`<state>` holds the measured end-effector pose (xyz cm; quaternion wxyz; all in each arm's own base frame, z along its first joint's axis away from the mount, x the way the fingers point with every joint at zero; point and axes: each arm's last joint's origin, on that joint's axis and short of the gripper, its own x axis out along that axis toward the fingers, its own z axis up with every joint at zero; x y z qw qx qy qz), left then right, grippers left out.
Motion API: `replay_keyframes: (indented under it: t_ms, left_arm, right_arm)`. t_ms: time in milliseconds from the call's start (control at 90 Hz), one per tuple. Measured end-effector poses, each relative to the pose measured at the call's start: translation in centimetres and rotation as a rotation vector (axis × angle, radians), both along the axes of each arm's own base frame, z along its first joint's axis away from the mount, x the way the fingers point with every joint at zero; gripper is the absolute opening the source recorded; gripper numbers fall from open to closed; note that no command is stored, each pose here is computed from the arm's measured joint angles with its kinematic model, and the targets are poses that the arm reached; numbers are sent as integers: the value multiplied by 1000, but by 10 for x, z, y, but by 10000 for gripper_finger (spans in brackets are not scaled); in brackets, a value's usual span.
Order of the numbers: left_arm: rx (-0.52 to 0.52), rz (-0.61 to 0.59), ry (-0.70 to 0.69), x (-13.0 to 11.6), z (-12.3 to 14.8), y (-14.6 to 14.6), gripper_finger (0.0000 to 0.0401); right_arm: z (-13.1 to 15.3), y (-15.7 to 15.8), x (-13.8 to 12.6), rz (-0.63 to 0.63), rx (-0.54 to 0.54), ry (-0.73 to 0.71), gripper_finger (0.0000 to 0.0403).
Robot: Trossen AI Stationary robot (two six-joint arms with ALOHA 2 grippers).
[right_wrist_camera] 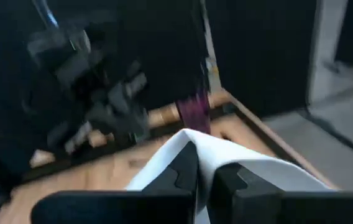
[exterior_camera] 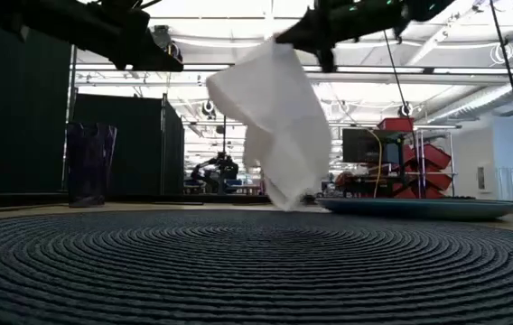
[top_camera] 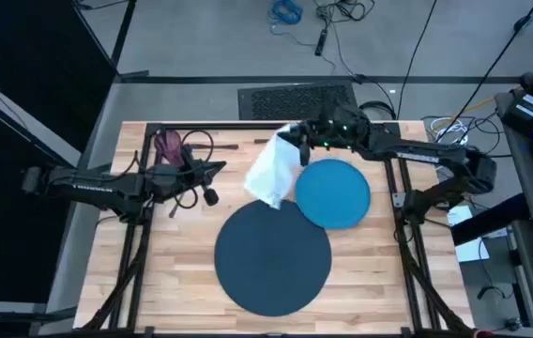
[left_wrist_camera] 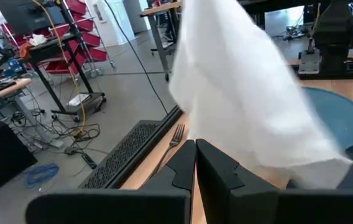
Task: Set table place
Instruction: Move the table napkin from the right to the top left of the table
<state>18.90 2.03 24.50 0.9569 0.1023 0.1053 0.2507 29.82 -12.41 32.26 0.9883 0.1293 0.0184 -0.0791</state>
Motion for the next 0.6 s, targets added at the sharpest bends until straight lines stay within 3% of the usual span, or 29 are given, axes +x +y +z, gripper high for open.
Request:
replay_keyframes:
  t_ms: [122,378,600]
  left_arm:
    - [11,-2,7,0,0,0,0]
    - [16,-1,9,0,0,0,0]
    - [7,23,32,2,-4,4,0]
  right_arm:
    - [-7,-17,22,70,62,-13,0]
    - [-40,-37,75,109,139,240,0]
    - [-37,-53,85,85,137,232,0]
